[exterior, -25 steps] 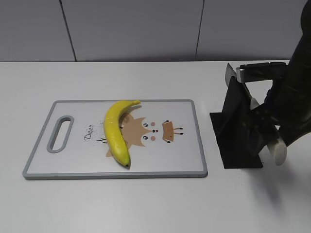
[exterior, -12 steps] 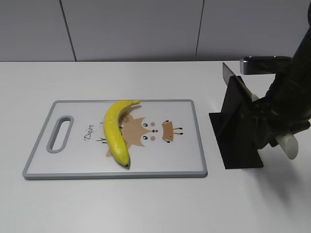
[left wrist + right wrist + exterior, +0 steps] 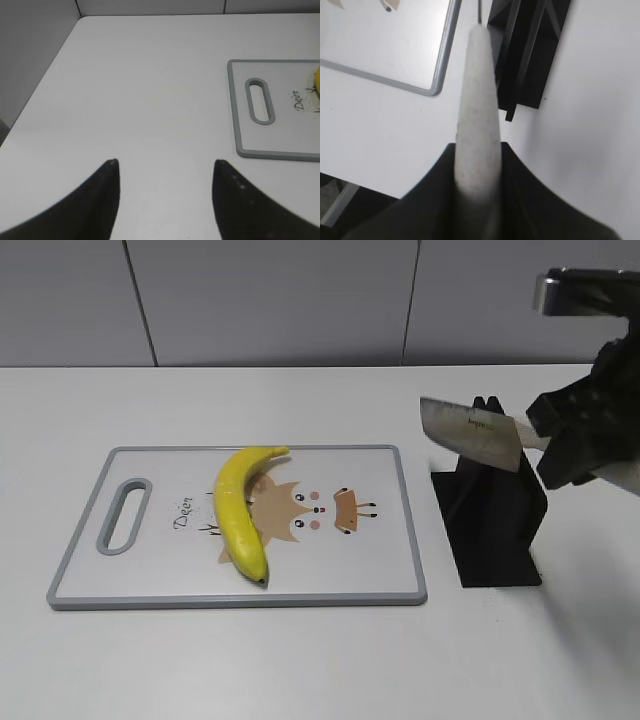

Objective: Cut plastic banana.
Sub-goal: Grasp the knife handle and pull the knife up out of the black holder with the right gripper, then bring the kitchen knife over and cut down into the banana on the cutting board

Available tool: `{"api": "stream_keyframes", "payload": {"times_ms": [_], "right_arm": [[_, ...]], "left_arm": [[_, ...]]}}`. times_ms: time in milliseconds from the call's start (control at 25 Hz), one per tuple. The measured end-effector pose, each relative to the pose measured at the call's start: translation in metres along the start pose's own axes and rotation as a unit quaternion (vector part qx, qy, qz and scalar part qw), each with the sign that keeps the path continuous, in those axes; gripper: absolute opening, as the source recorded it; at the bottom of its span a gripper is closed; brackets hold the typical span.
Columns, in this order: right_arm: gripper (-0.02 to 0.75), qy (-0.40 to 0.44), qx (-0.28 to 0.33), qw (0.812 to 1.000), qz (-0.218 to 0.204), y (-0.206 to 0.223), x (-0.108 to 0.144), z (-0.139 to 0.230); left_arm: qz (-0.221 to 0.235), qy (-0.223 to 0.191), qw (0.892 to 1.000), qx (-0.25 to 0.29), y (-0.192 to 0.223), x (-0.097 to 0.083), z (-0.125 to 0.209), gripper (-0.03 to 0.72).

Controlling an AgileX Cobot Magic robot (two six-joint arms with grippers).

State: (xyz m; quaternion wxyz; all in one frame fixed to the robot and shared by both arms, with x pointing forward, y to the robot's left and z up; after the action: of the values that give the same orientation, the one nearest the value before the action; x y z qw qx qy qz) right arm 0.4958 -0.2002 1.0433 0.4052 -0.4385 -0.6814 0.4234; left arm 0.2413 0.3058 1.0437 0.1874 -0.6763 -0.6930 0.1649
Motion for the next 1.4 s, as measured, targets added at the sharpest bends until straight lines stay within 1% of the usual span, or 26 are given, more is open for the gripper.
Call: {"api": "stream_keyframes", "payload": {"times_ms": [160, 280, 440, 560, 680, 760, 960, 1080, 1160, 1240, 1320, 1400], "right_arm": [[0.183, -0.016, -0.066, 0.998, -0.001, -0.025, 0.004, 0.0], [0.183, -0.045, -0.095, 0.994, -0.005, -0.038, 0.007, 0.002], [0.183, -0.132, -0.108, 0.985, -0.02, -0.043, 0.012, 0.003], [0.183, -0.226, -0.121, 0.966, -0.027, -0.044, 0.016, 0.002], [0.183, -0.286, -0.133, 0.948, -0.03, -0.046, 0.019, -0.002], [0.183, -0.311, -0.139, 0.94, -0.028, -0.048, 0.021, -0.007], [0.183, -0.357, -0.15, 0.921, -0.032, -0.047, 0.024, -0.026], [0.183, -0.379, -0.149, 0.912, -0.046, -0.042, 0.027, -0.037], [0.183, -0.399, -0.141, 0.904, -0.063, -0.038, 0.03, -0.044], [0.183, -0.418, -0.13, 0.896, -0.077, -0.029, 0.031, -0.049], [0.183, -0.435, -0.123, 0.888, -0.087, -0.023, 0.032, -0.054], [0.183, -0.452, -0.124, 0.878, -0.101, -0.019, 0.035, -0.061]], "left_arm": [[0.0, 0.0, 1.0, 0.0, 0.0, 0.0, 0.0, 0.542], [0.0, 0.0, 1.0, 0.0, 0.0, 0.0, 0.0, 0.525], [0.001, 0.002, 1.0, -0.001, 0.0, 0.0, 0.0, 0.521], [0.004, 0.022, 1.0, -0.004, 0.0, -0.001, -0.003, 0.521], [0.018, 0.049, 0.999, -0.002, 0.003, -0.003, -0.018, 0.521], [0.037, 0.069, 0.997, -0.002, 0.01, -0.007, -0.034, 0.521], [0.097, 0.101, 0.99, -0.021, 0.034, -0.02, -0.075, 0.521], [0.134, 0.139, 0.981, -0.015, 0.052, -0.028, -0.094, 0.521], [0.162, 0.175, 0.971, -0.006, 0.067, -0.034, -0.107, 0.521], [0.191, 0.21, 0.959, -0.006, 0.078, -0.04, -0.122, 0.52], [0.221, 0.252, 0.942, 0.005, 0.093, -0.047, -0.135, 0.52], [0.247, 0.282, 0.927, 0.013, 0.107, -0.054, -0.148, 0.52]]}}
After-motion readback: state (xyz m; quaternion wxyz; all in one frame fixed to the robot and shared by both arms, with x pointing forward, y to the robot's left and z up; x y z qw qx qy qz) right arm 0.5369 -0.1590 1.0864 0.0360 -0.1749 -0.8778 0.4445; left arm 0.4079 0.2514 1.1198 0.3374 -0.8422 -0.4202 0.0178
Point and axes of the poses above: a point on each arm's last joint axis where the gripper is mounted, y pointing out along that axis toward the gripper, x along the wrist's bending axis when the last joint is at zero, z = x × y, the point moved 1 cm from there along y, pointing out along that axis toward the gripper, and after that the axes turned 4 degrees about -y, right-handed, at the moved point
